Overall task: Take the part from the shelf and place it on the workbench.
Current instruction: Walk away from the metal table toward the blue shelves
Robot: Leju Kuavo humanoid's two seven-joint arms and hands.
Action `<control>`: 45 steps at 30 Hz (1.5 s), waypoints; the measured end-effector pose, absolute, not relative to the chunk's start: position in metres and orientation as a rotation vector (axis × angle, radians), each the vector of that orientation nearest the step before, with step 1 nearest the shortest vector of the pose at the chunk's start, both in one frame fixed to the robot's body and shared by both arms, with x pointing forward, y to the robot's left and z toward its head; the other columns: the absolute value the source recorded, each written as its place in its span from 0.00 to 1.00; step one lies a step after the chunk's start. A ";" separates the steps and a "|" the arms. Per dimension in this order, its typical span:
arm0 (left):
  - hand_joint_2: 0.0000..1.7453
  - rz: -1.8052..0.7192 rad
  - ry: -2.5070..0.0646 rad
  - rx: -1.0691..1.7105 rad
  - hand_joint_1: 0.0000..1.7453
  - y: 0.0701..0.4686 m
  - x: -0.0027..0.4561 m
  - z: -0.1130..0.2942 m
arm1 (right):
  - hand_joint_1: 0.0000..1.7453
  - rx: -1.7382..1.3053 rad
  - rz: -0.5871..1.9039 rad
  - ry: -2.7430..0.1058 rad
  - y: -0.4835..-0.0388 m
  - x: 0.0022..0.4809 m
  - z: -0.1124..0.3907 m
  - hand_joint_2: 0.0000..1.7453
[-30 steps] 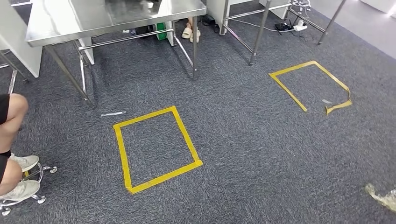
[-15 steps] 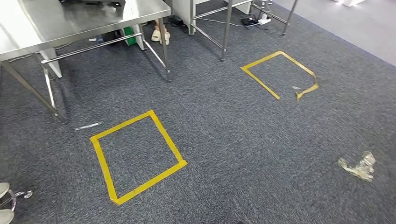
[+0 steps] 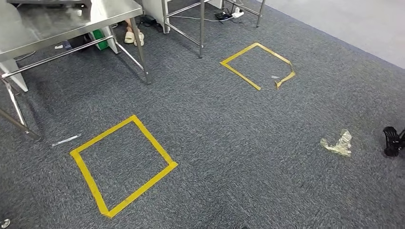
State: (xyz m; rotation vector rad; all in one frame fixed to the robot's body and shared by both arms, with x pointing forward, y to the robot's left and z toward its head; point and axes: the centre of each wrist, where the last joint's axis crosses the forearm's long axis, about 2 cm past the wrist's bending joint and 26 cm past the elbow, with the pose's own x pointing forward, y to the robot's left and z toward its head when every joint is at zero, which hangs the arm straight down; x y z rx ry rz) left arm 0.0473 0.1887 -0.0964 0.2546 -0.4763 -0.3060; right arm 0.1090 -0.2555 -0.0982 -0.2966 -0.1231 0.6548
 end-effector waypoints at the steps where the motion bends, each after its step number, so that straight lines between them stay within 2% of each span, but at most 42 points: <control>1: 0.00 -0.307 -0.475 0.256 0.00 0.189 0.047 -0.096 | 0.00 -0.296 0.655 -0.124 -0.255 0.109 -0.098 0.00; 45: 0.00 -0.409 -0.456 0.258 0.00 0.189 0.057 -0.095 | 0.00 -0.282 0.606 -0.103 -0.250 0.092 -0.102 0.00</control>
